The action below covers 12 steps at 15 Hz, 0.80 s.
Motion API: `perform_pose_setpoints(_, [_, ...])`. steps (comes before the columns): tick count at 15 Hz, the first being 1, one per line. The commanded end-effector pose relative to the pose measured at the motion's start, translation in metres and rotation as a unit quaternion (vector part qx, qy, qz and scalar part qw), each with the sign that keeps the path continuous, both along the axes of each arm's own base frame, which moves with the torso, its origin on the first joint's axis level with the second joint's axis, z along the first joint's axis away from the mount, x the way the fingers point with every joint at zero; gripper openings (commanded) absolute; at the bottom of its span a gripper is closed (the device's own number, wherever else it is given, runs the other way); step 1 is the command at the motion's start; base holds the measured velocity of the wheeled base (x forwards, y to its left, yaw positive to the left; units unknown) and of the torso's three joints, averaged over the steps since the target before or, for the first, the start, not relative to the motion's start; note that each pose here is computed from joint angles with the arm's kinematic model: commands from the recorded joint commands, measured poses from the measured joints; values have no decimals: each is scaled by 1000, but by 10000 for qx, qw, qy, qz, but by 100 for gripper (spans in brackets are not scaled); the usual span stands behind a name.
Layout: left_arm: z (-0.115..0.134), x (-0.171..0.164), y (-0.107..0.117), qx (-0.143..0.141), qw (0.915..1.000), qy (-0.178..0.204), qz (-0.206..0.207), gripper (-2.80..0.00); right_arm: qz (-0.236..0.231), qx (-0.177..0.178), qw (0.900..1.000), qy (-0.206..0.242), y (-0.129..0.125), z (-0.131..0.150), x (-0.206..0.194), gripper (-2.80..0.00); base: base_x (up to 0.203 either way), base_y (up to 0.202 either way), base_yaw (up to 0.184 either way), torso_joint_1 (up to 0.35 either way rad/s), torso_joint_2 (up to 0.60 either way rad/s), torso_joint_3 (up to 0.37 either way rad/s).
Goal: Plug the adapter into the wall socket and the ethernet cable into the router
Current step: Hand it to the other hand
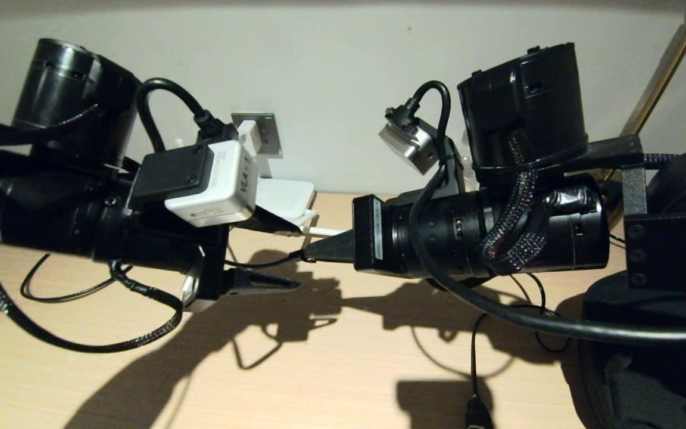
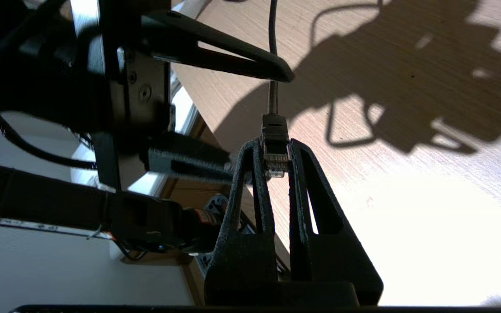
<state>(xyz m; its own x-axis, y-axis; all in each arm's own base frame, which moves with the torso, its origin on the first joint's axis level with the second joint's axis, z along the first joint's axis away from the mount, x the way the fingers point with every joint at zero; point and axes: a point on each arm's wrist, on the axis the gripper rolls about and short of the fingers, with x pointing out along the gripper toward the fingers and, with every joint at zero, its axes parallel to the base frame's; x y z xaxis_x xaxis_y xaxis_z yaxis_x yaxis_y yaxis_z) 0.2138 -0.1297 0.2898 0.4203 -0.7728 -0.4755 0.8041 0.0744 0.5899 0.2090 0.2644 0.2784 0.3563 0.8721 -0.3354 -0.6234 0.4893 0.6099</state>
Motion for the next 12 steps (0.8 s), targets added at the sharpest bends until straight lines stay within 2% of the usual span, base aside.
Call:
perform_pose_setpoints(1, [4, -4, 2, -25, 9999, -121, -26, 0, -28, 83, 9999, 72, -2, 4, -2, -280, 0, 0, 0, 0, 0, 0])
perform_pose_setpoints(3, [13, -14, 8, 31, 9988, -488, -46, 0, -102, 264, 9992, 272, -7, 11, -6, -280, 0, 0, 0, 0, 0, 0])
perform_pose_setpoints(6, [25, -39, 23, 10, 9933, -1152, -61, 0, -391, 789, 9896, 1137, -7, 21, -7, -280, 0, 0, 0, 0, 0, 0])
perform_pose_setpoints(8, [23, -56, 32, -204, 9872, -1579, -5, 0, -386, 1266, 9722, 1934, -6, 33, -7, -280, 0, 0, 0, 0, 0, 0])
perform_pose_setpoints(9, [22, -64, 37, -339, 9829, -1812, 11, 0, -268, 1461, 9601, 2368, -5, 39, -8, -280, 0, 0, 0, 0, 0, 0])
perform_pose_setpoints(11, [23, -78, 44, -549, 9742, -2190, 30, 0, -70, 1763, 9384, 2971, -3, 51, -8, -280, 0, 0, 0, 0, 0, 0])
perform_pose_setpoints(12, [26, -80, 46, -639, 9693, -2374, 37, 0, -84, 1923, 9244, 3294, -2, 58, -7, -280, 0, 0, 0, 0, 0, 0])
